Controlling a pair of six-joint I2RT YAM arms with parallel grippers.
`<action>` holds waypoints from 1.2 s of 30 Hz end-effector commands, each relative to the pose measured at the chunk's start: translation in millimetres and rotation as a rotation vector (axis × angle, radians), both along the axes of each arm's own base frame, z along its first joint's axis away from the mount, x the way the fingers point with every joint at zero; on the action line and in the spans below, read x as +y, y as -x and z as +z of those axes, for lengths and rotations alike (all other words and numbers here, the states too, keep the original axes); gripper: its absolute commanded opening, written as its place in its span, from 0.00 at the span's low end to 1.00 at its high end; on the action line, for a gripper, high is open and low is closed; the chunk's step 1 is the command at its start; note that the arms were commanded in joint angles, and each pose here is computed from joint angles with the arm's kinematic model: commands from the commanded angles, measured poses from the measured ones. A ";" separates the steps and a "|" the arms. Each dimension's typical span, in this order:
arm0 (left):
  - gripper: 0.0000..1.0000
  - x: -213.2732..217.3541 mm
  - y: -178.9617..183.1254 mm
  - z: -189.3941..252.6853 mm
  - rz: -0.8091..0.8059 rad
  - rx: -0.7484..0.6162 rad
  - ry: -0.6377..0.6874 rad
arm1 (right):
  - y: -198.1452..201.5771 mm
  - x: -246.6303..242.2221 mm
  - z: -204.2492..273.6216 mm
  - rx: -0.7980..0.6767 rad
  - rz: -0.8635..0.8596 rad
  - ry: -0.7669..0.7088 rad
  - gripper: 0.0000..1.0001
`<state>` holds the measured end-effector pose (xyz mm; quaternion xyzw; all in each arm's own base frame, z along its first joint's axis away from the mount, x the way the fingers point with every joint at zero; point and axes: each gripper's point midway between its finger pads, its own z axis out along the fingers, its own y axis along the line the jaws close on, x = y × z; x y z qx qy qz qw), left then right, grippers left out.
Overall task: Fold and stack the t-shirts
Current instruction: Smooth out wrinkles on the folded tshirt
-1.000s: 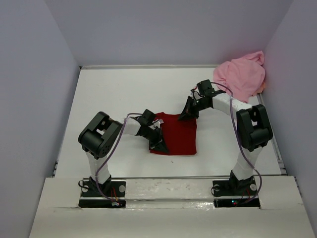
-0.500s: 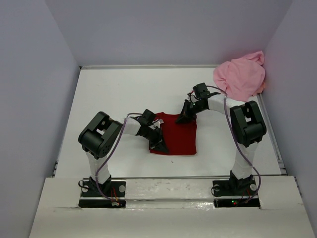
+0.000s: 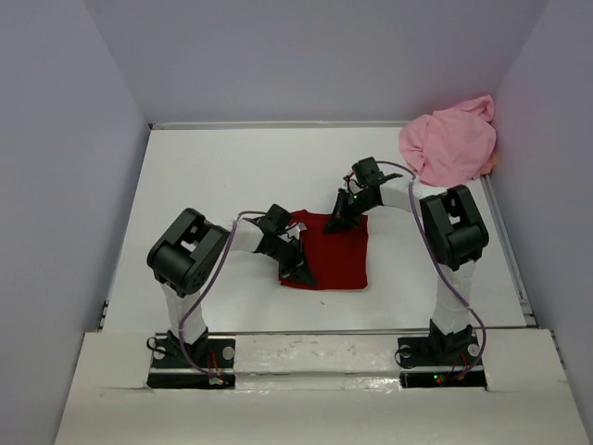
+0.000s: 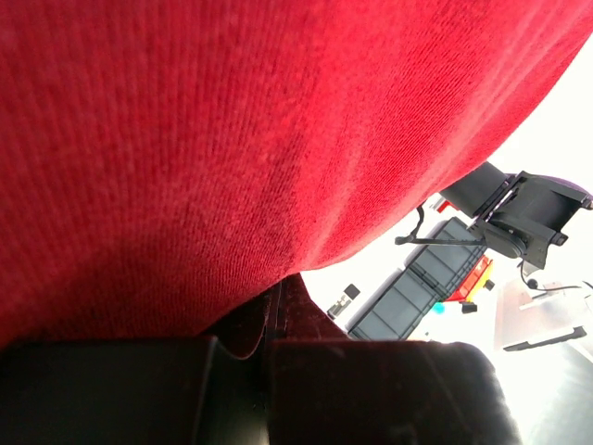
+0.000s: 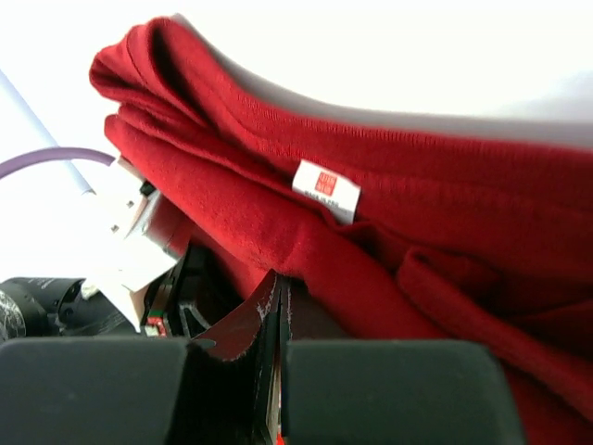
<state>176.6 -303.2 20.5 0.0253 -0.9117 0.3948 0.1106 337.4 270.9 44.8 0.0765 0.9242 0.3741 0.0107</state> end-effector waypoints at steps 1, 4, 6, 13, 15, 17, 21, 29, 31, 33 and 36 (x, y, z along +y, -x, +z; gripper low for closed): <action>0.00 21.3 -4.4 -32.3 0.029 -0.022 -0.147 | -21.7 0.4 1.6 -0.086 0.007 0.035 0.00; 0.00 21.0 -3.9 -32.1 0.028 -0.023 -0.147 | -23.8 -0.3 -7.7 -0.080 0.009 0.049 0.00; 0.00 20.8 -4.3 -32.2 0.028 -0.023 -0.147 | -24.7 -2.6 -18.9 -0.072 0.009 0.071 0.00; 0.00 20.9 -4.7 -31.8 0.028 -0.023 -0.145 | -19.9 -11.7 -47.2 -0.049 0.021 0.134 0.00; 0.00 20.5 -5.2 -31.5 0.028 -0.024 -0.144 | -17.5 -13.1 -50.8 -0.039 0.019 0.140 0.00; 0.00 20.2 -6.0 -30.9 0.028 -0.028 -0.144 | -15.9 -13.6 -49.6 -0.036 0.016 0.140 0.00; 0.00 19.0 -7.2 -29.3 0.029 -0.032 -0.141 | -22.6 -8.1 -30.0 -0.071 0.017 0.107 0.00; 0.00 14.8 -13.7 -26.3 0.024 -0.041 -0.134 | -38.7 9.4 36.3 -0.136 0.038 0.005 0.00; 0.00 13.9 -15.2 -25.5 0.022 -0.043 -0.134 | -43.0 11.1 61.4 -0.173 0.042 -0.008 0.00; 0.00 11.6 -18.6 -22.7 0.021 -0.053 -0.128 | -45.3 12.5 84.4 -0.214 0.046 -0.026 0.00; 0.00 6.8 -24.4 -15.9 0.016 -0.070 -0.116 | -40.3 13.3 102.7 -0.224 0.053 -0.050 0.00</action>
